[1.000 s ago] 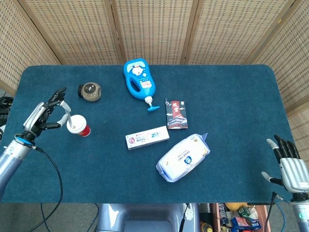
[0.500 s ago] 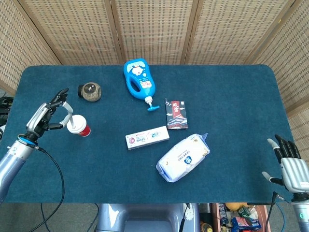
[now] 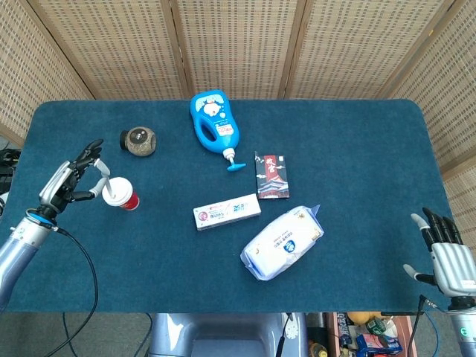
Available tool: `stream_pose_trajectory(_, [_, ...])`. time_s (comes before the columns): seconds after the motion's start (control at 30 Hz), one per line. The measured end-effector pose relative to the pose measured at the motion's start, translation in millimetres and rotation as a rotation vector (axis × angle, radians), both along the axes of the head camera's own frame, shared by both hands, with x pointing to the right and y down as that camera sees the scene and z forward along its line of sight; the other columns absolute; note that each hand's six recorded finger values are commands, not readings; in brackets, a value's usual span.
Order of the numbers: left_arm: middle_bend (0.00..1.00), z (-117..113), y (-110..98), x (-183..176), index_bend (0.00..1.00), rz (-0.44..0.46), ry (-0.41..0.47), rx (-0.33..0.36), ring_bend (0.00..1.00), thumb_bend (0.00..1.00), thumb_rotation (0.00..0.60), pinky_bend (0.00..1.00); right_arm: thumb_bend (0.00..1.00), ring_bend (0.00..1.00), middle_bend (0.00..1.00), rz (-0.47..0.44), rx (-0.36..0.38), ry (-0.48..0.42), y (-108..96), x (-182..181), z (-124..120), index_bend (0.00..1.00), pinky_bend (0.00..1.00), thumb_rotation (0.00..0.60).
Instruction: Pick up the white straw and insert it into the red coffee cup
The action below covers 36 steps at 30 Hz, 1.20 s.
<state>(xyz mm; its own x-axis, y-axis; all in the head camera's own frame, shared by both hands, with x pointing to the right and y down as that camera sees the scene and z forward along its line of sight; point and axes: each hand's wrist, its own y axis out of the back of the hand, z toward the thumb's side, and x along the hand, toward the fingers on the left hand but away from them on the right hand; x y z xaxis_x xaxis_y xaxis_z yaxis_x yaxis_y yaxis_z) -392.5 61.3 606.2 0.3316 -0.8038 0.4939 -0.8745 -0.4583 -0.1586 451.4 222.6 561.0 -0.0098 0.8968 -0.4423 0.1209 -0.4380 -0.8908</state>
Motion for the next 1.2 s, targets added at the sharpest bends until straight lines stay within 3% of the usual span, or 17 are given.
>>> stream_pose_trajectory(1.2, [0.0, 66, 27, -23, 0.54, -0.105, 0.031, -0.068, 0.0, 0.47, 0.6, 0.0, 0.0, 0.0, 0.0, -0.007, -0.011, 0.0, 1, -2, 3, 0.0, 0.0, 0.6])
